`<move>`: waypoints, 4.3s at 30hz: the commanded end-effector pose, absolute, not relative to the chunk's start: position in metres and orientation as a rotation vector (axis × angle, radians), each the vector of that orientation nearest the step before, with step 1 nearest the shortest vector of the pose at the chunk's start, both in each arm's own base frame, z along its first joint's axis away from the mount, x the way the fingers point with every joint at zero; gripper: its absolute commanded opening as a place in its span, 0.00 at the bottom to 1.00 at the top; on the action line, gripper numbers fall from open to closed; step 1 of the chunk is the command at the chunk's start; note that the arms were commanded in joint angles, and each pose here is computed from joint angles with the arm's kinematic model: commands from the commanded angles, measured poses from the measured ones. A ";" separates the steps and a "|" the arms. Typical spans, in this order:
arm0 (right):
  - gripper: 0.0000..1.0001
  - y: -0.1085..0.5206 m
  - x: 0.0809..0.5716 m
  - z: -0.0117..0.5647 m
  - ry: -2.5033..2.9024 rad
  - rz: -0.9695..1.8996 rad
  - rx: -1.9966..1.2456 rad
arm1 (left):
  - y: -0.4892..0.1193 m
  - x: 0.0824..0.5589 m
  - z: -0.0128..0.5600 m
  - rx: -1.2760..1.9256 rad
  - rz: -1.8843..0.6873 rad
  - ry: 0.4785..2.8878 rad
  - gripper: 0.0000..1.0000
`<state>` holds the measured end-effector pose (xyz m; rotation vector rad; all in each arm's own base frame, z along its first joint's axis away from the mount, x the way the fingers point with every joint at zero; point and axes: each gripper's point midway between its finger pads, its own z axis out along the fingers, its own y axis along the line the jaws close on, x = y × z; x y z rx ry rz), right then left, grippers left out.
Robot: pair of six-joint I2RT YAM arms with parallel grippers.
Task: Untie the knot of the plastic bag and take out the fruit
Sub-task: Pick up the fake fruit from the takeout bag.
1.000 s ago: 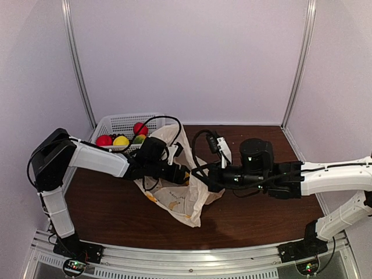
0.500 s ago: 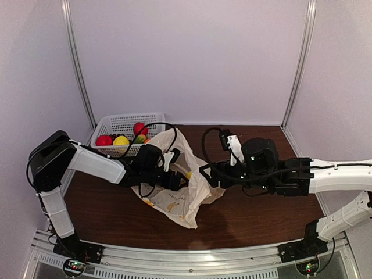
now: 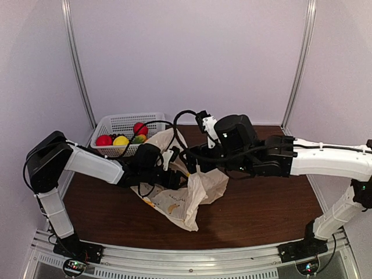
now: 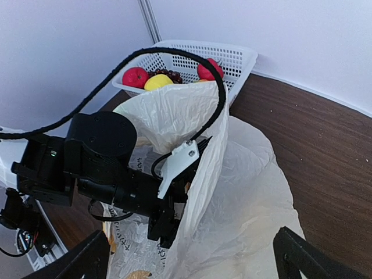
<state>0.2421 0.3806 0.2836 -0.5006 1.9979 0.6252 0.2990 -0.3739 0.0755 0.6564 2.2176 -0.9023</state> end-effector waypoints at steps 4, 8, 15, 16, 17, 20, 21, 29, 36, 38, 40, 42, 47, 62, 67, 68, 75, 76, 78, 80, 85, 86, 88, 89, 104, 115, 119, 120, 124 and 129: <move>1.00 0.377 0.269 0.214 2.185 0.313 -0.533 | -0.374 0.302 0.089 0.633 -0.894 2.168 0.73; 0.99 0.359 0.284 0.186 2.253 0.293 -0.463 | -0.368 0.300 0.083 0.622 -0.876 2.184 0.73; 0.99 0.325 0.300 0.125 2.370 0.296 -0.382 | -0.358 0.288 0.066 0.614 -0.865 2.223 0.73; 0.97 0.323 0.301 0.119 2.380 0.312 -0.374 | -0.357 0.286 0.064 0.616 -0.865 2.227 0.73; 0.93 0.323 0.301 0.114 2.385 0.333 -0.372 | -0.356 0.284 0.062 0.615 -0.864 2.230 0.73; 0.78 0.329 0.301 0.107 2.376 0.407 -0.386 | -0.356 0.280 0.063 0.622 -0.870 2.223 0.73; 0.73 0.332 0.300 0.107 2.369 0.433 -0.396 | -0.357 0.280 0.065 0.627 -0.875 2.214 0.73; 0.22 0.342 0.297 0.104 2.343 0.513 -0.444 | -0.364 0.293 0.090 0.612 -0.886 2.156 0.76; 0.00 0.337 0.291 0.104 2.329 0.564 -0.435 | -0.367 0.312 0.104 0.587 -0.887 2.105 0.78; 0.00 0.337 0.289 0.104 2.328 0.582 -0.434 | -0.370 0.318 0.104 0.604 -0.893 2.100 0.78; 0.00 0.339 0.286 0.104 2.327 0.611 -0.439 | -0.374 0.323 0.105 0.622 -0.893 2.089 0.78; 0.00 0.340 0.285 0.105 2.322 0.630 -0.437 | -0.375 0.329 0.104 0.623 -0.892 2.085 0.79; 0.00 0.342 0.284 0.106 2.309 0.669 -0.431 | -0.384 0.335 0.101 0.646 -0.922 2.083 0.78; 0.00 0.345 0.285 0.111 2.293 0.717 -0.418 | -0.389 0.350 0.073 0.561 -0.897 2.168 0.53; 0.00 0.346 0.285 0.111 2.292 0.721 -0.420 | -0.393 0.349 0.070 0.586 -0.921 2.168 0.53; 0.00 0.347 0.285 0.110 2.294 0.721 -0.421 | -0.395 0.347 0.071 0.598 -0.934 2.161 0.53; 0.00 0.350 0.284 0.106 2.302 0.734 -0.429 | -0.410 0.341 0.077 0.670 -1.022 2.125 0.70; 0.00 0.350 0.285 0.107 2.301 0.735 -0.428 | -0.411 0.341 0.074 0.676 -1.024 2.129 0.70; 0.00 0.350 0.285 0.107 2.300 0.738 -0.428 | -0.413 0.341 0.073 0.683 -1.031 2.129 0.72; 0.00 0.351 0.285 0.108 2.298 0.737 -0.430 | -0.417 0.341 0.071 0.695 -1.049 2.127 0.74; 0.00 0.352 0.285 0.107 2.299 0.740 -0.434 | -0.427 0.340 0.067 0.712 -1.060 2.133 0.78; 0.00 0.353 0.286 0.108 2.297 0.742 -0.434 | -0.429 0.339 0.065 0.715 -1.062 2.139 0.78; 0.00 0.353 0.286 0.108 2.295 0.744 -0.435 | -0.431 0.339 0.060 0.718 -1.064 2.152 0.79; 0.00 0.353 0.286 0.108 2.295 0.744 -0.434 | -0.432 0.338 0.058 0.719 -1.068 2.156 0.79; 0.00 0.353 0.286 0.108 2.295 0.746 -0.430 | -0.435 0.338 0.051 0.685 -1.091 2.172 0.55; 0.00 0.345 0.288 0.117 2.273 0.731 -0.401 | -0.400 0.333 0.124 0.562 -1.022 2.044 0.44; 0.00 0.343 0.289 0.119 2.269 0.733 -0.396 | -0.379 0.322 0.136 0.528 -0.990 2.039 0.43; 0.00 0.343 0.289 0.118 2.270 0.734 -0.396 | -0.374 0.318 0.138 0.526 -0.985 2.042 0.43; 0.00 0.343 0.288 0.118 2.272 0.736 -0.395 | -0.360 0.311 0.137 0.510 -0.940 2.076 0.43; 0.00 0.341 0.288 0.119 2.269 0.738 -0.388 | -0.336 0.310 0.144 0.455 -0.844 2.075 0.42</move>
